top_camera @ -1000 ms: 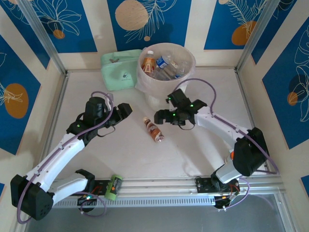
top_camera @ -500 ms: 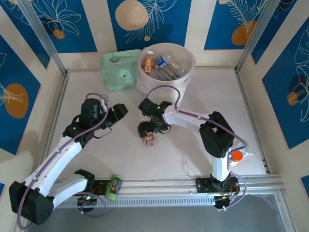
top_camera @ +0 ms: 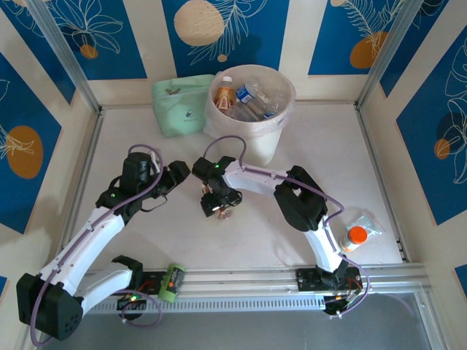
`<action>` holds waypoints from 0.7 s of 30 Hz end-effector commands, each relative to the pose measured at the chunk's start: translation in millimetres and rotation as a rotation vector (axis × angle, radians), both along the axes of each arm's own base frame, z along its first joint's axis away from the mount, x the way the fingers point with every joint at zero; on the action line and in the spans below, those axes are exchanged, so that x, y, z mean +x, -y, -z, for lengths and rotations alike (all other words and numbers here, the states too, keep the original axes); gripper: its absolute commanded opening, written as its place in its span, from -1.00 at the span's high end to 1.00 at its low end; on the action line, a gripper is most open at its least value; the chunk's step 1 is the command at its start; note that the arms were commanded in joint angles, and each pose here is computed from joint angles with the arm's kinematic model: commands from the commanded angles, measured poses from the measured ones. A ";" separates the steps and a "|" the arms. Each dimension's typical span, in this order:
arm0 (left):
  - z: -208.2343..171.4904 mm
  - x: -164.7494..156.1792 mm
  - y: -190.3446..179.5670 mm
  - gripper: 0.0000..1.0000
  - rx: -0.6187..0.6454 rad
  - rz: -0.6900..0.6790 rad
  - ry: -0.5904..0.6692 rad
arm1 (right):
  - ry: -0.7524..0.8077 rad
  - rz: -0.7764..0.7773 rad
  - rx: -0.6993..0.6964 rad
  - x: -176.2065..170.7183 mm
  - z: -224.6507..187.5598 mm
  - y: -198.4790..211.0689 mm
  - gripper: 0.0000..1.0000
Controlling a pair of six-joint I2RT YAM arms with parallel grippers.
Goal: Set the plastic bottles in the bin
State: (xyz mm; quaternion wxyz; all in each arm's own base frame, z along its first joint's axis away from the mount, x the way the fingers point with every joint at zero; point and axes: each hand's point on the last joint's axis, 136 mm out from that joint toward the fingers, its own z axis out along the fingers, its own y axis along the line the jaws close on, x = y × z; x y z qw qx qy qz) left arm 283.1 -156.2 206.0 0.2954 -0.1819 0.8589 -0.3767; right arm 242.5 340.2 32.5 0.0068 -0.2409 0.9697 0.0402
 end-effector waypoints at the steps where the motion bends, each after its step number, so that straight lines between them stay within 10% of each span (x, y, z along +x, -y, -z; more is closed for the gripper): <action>1: -8.2 -0.2 -3.2 -0.38 -0.029 -0.009 0.020 | -0.020 -0.008 -0.008 -4.5 -6.4 -0.5 -0.44; 11: -18.6 -0.1 -10.6 -0.40 -0.012 -0.019 0.041 | 0.043 0.002 0.081 -10.8 -50.5 -7.5 -0.16; 21: -63.2 19.5 -33.2 -0.46 0.018 -0.119 0.146 | 0.261 -0.056 0.322 -27.7 -219.7 0.6 -0.02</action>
